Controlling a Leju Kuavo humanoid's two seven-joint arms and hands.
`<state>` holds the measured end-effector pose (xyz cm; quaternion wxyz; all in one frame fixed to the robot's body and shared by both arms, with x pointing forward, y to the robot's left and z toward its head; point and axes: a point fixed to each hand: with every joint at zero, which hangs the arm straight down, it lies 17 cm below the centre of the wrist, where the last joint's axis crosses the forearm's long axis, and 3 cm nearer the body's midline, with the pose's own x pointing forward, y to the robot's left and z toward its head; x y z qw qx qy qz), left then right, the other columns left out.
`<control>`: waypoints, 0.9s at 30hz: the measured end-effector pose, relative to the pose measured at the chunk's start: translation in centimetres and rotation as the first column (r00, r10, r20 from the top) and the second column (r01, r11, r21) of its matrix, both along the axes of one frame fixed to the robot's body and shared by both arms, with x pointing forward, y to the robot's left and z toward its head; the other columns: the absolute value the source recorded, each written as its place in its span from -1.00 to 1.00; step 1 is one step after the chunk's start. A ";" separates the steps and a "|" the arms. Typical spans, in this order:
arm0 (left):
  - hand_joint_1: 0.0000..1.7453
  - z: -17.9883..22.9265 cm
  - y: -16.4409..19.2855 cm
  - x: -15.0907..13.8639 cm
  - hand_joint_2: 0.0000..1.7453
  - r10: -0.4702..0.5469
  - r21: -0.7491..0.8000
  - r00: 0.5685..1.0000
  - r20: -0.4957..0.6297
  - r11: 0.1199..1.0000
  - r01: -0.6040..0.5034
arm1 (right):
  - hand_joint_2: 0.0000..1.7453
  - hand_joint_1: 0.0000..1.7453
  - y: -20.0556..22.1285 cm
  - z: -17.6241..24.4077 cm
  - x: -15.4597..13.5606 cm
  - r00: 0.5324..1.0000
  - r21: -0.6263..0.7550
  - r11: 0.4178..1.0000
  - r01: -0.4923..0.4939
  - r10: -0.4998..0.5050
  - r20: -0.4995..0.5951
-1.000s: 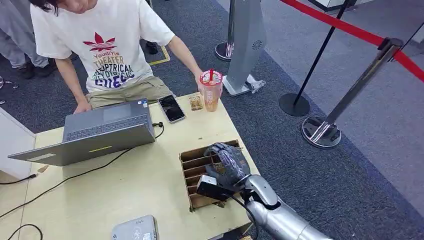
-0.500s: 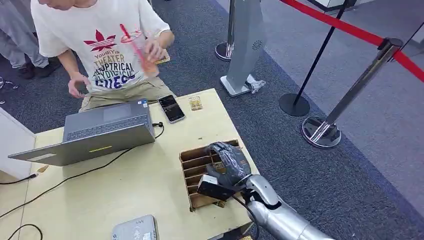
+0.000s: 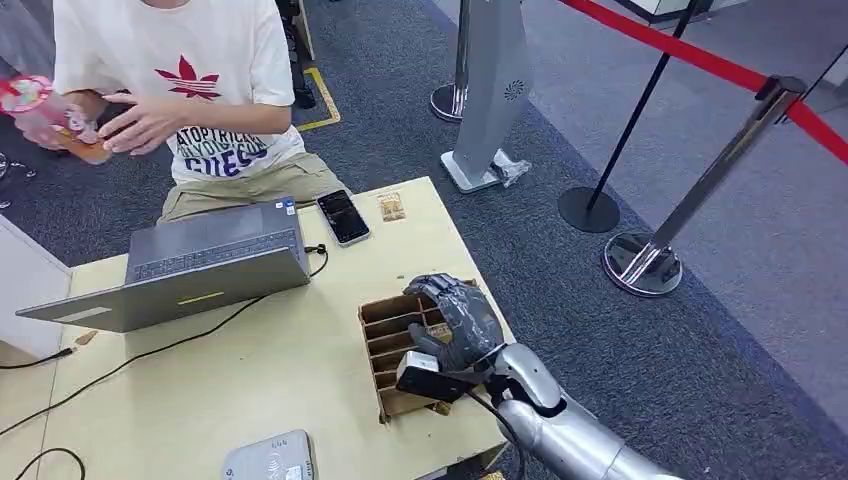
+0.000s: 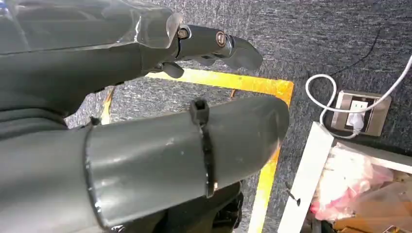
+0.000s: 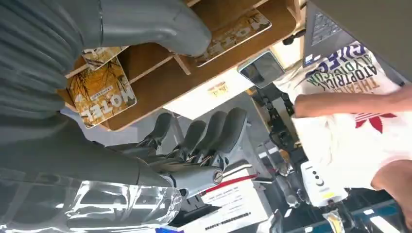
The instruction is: Pass the card to the sensor for recognition and then transmit it.
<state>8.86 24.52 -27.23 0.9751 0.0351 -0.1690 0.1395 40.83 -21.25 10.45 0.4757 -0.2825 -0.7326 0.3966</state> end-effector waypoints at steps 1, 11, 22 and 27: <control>-1.00 0.0 0.0 0.0 -1.00 0.000 0.000 1.000 0.000 1.000 0.000 | 1.00 -0.20 0.0 0.1 0.0 1.000 0.000 1.000 -0.002 0.002 0.002; -1.00 0.0 0.1 0.0 -1.00 0.021 0.004 1.000 -0.001 1.000 -0.021 | 1.00 -0.12 2.5 1.8 -0.8 0.997 -0.036 0.997 -0.067 0.068 0.040; -1.00 0.0 0.0 0.0 -1.00 0.025 0.005 1.000 -0.002 1.000 -0.025 | 1.00 -0.20 3.0 0.9 -1.2 0.995 -0.148 0.984 -0.098 0.102 0.020; -1.00 0.0 -0.3 0.0 -1.00 0.020 0.003 1.000 -0.002 1.000 -0.020 | 1.00 -0.18 2.7 0.4 -1.3 0.995 -0.179 0.979 -0.093 0.097 0.013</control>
